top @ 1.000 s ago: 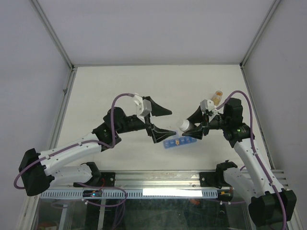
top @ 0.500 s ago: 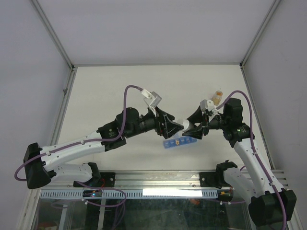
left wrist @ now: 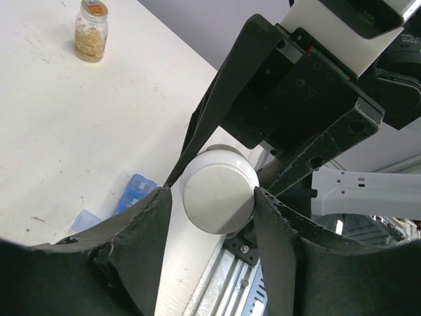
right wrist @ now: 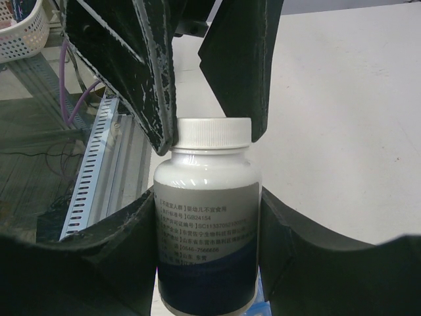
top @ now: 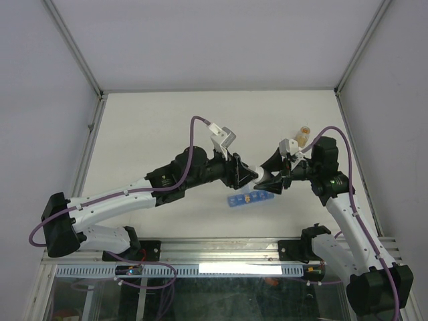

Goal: Sort the pills into containers

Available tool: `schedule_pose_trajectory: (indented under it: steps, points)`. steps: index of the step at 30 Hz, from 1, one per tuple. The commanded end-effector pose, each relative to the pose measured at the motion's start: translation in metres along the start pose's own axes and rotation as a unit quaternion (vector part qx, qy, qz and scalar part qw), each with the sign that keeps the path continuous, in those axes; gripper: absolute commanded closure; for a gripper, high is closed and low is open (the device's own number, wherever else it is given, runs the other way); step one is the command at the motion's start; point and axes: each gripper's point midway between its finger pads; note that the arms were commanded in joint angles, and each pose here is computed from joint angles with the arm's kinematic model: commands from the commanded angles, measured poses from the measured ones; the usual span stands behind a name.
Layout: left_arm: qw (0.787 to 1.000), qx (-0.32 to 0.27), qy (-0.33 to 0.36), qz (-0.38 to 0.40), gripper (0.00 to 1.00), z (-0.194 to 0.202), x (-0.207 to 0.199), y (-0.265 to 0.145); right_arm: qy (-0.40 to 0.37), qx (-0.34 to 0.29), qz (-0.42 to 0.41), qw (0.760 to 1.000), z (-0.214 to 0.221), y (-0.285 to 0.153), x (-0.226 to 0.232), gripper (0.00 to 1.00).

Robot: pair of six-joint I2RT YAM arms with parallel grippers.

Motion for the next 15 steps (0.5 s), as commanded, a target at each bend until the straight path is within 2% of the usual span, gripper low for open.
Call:
schedule_pose_trajectory:
  steps: [1,4,6,8,9,11,15]
  points:
    - [0.999,-0.027,0.003,0.033,0.55,-0.025,-0.022,0.0,-0.046,-0.01,0.001,0.999,-0.022,-0.001,-0.001,1.0]
    - [0.998,-0.02,0.013,0.051,0.73,-0.023,-0.028,-0.001,-0.046,-0.01,0.001,0.999,-0.022,-0.001,-0.001,1.0]
    - [0.997,-0.013,0.031,0.075,0.78,-0.019,-0.034,-0.002,-0.046,-0.01,0.001,0.999,-0.022,-0.001,-0.001,1.0]
    - [0.986,-0.003,0.084,0.147,0.8,-0.01,-0.053,-0.006,-0.046,-0.01,0.0,0.999,-0.022,-0.001,0.0,1.0]
    - [0.974,0.002,0.115,0.194,0.81,-0.003,-0.064,-0.01,-0.047,-0.01,0.0,0.999,-0.022,-0.001,0.0,1.0]
    - [0.934,0.009,0.2,0.297,0.8,0.016,-0.085,-0.021,-0.047,-0.01,-0.001,0.999,-0.022,-0.001,0.0,1.0]
    - [0.858,0.017,0.348,0.378,0.75,0.044,-0.085,-0.025,-0.047,-0.01,0.0,0.999,-0.022,-0.001,-0.001,1.0]
Point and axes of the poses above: each gripper's point midway between its finger pads, its own y axis out along the fingers, its own x axis along the line the jaws close on, z = x × y, and after that the axes turned 7 degrees about y, right-handed
